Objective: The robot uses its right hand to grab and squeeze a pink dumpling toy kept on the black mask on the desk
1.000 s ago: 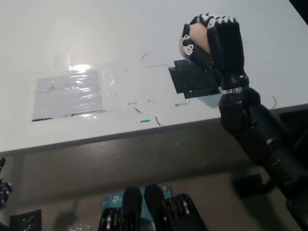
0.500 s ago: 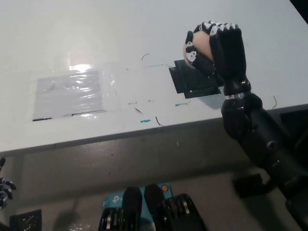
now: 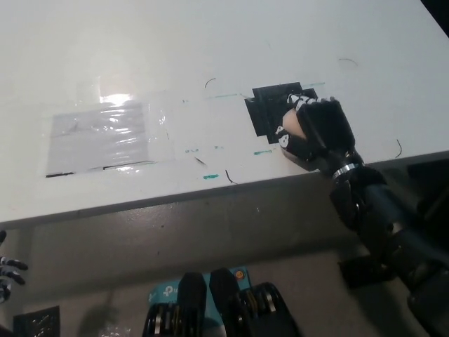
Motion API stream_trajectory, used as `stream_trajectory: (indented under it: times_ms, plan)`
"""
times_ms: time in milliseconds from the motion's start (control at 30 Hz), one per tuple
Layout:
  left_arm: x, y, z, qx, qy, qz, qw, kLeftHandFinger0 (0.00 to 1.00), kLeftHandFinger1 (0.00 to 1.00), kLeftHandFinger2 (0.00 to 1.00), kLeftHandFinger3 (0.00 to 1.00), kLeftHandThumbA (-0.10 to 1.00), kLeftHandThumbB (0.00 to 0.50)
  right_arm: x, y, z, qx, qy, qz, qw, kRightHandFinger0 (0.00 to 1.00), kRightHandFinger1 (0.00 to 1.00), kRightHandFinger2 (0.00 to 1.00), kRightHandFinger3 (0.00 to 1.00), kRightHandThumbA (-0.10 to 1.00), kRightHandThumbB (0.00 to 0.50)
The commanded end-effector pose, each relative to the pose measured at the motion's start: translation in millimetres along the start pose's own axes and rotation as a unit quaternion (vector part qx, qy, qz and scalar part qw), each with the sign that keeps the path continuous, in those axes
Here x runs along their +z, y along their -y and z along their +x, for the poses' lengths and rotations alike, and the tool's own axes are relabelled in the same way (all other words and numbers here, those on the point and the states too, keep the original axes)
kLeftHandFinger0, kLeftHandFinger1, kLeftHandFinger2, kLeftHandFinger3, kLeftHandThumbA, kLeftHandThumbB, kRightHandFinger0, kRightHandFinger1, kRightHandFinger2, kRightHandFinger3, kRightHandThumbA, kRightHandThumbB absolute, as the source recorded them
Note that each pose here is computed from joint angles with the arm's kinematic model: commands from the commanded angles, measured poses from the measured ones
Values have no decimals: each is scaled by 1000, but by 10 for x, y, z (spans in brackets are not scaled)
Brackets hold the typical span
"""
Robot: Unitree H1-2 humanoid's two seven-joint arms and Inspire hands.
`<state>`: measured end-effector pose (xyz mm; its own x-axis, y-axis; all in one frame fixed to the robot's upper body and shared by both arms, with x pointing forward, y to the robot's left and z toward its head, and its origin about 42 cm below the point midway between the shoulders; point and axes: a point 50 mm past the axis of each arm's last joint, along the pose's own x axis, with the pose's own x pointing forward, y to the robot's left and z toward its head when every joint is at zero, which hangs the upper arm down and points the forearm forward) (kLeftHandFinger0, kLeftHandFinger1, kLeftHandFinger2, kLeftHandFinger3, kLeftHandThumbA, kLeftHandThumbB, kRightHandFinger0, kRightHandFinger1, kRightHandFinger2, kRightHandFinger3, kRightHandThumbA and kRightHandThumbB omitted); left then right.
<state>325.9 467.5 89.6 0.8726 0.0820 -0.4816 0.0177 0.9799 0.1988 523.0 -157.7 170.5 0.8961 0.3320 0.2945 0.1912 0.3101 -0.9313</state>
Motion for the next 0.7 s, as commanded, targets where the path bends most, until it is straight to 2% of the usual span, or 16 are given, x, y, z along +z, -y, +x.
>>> stream_trajectory:
  times_ms: [0,67,100,133,167,200,233,300,333,367,467,500,533,567,633,667]
  plan:
    - [280,-177,-60,19,34,0,999,21,169,325,380,1000,490,86,149,246,26,-17,-11,999,320,448,607,875,-100,22]
    - [258,-181,-69,15,33,-6,999,17,188,335,417,1000,479,80,116,236,41,-31,-16,999,415,557,695,974,-100,30]
    - [249,-183,-74,12,32,-12,999,18,192,342,415,1000,477,81,106,235,47,-37,-16,998,508,662,798,1000,-100,49]
    - [244,-185,-78,11,32,-14,999,17,193,343,414,1000,478,83,100,234,49,-40,-16,998,561,699,813,1000,-100,47]
    - [247,-184,-89,12,32,-11,999,18,189,344,402,1000,470,84,99,234,52,-42,-14,998,690,839,958,1000,-100,45]
    - [248,-182,-91,16,31,-8,999,18,187,339,393,1000,466,86,104,238,52,-42,-14,998,744,932,1000,1000,-96,27]
    - [244,-186,-93,16,32,-7,999,13,188,335,384,1000,462,92,105,244,55,-45,-14,997,862,1000,1000,1000,-40,44]
    - [245,-186,-100,17,33,5,999,22,212,360,408,1000,486,112,118,259,54,-46,-14,997,986,1000,1000,1000,93,74]
    - [246,-185,-101,17,33,5,999,22,214,361,408,1000,488,113,119,259,54,-46,-14,997,997,1000,1000,1000,99,74]
    - [239,-188,-102,16,34,-7,999,24,217,370,437,1000,484,144,133,273,57,-49,-3,997,1000,1000,1000,1000,201,101]
    - [245,-188,-116,16,36,4,999,29,222,371,452,1000,473,216,156,263,39,-55,42,997,1000,1000,1000,1000,322,221]
    - [244,-187,-116,16,36,3,999,29,220,369,461,1000,481,226,162,261,40,-58,46,996,1000,1000,1000,1000,378,243]
    - [239,-186,-120,17,35,3,999,31,225,377,470,1000,458,254,179,260,45,-62,55,996,1000,1000,1000,1000,498,301]
    - [232,-182,-126,18,33,4,999,34,232,386,475,1000,456,279,200,252,51,-64,59,995,1000,1000,1000,1000,553,298]
    - [230,-167,-138,17,33,-8,999,31,229,379,458,1000,492,312,243,225,50,-61,59,995,1000,1000,1000,1000,673,374]
    - [227,-166,-141,17,33,-9,999,31,230,380,457,1000,494,317,247,219,51,-62,59,995,1000,1000,1000,1000,681,377]
